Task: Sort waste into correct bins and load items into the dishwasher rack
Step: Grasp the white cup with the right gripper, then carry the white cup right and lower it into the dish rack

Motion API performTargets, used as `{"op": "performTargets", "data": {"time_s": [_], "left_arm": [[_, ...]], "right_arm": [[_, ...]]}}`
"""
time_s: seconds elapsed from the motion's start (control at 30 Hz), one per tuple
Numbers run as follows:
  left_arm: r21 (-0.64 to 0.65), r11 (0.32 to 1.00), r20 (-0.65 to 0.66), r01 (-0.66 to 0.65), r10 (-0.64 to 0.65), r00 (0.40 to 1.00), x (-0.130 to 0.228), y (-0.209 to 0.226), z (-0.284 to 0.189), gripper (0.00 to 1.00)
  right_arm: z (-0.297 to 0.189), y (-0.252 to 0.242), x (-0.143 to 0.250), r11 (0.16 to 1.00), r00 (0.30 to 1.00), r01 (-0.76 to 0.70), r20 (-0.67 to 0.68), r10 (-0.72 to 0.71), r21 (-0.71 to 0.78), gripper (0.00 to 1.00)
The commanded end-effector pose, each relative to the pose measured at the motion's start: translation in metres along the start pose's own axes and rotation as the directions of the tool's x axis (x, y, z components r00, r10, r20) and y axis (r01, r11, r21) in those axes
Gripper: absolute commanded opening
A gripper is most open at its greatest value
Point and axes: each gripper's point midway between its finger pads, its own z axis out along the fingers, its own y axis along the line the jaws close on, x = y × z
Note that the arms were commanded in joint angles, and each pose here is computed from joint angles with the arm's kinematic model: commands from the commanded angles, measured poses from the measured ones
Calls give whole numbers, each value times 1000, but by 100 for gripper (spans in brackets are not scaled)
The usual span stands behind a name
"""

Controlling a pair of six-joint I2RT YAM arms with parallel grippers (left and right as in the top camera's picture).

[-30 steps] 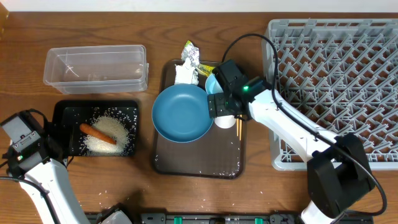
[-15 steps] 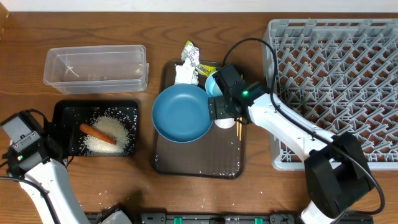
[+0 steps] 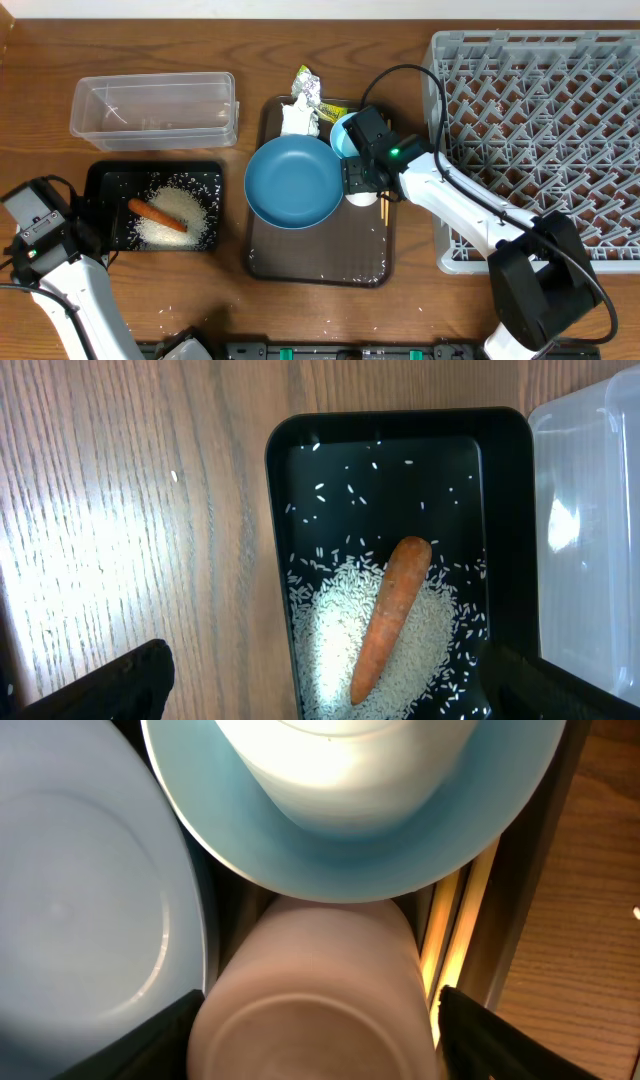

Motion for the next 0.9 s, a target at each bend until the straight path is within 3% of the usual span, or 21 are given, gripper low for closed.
{"op": "performTargets", "data": {"time_s": [0.0,0.27,0.53,0.67,0.87], "left_arm": [[6,1000,15,3,-3,1000,-6,-3,-4,98],[6,1000,15,3,-3,1000,-6,-3,-4,98],[6,1000,15,3,-3,1000,-6,-3,-4,98],[6,1000,15,3,-3,1000,-6,-3,-4,98],[6,1000,15,3,-3,1000,-6,-3,-4,98]], "right_arm": [[1,2,1,1000,1000,-1,0,1,5,65],[-27,10,-13,999,1000,-8,22,9,-39,60],[-87,0,-42,995,988,-41,145,53,-85,57],[-130,-23,-64,993,963,-56,257,82,-104,57],[-207,-101,-98,977,866,-190,454,211,-92,57]]}}
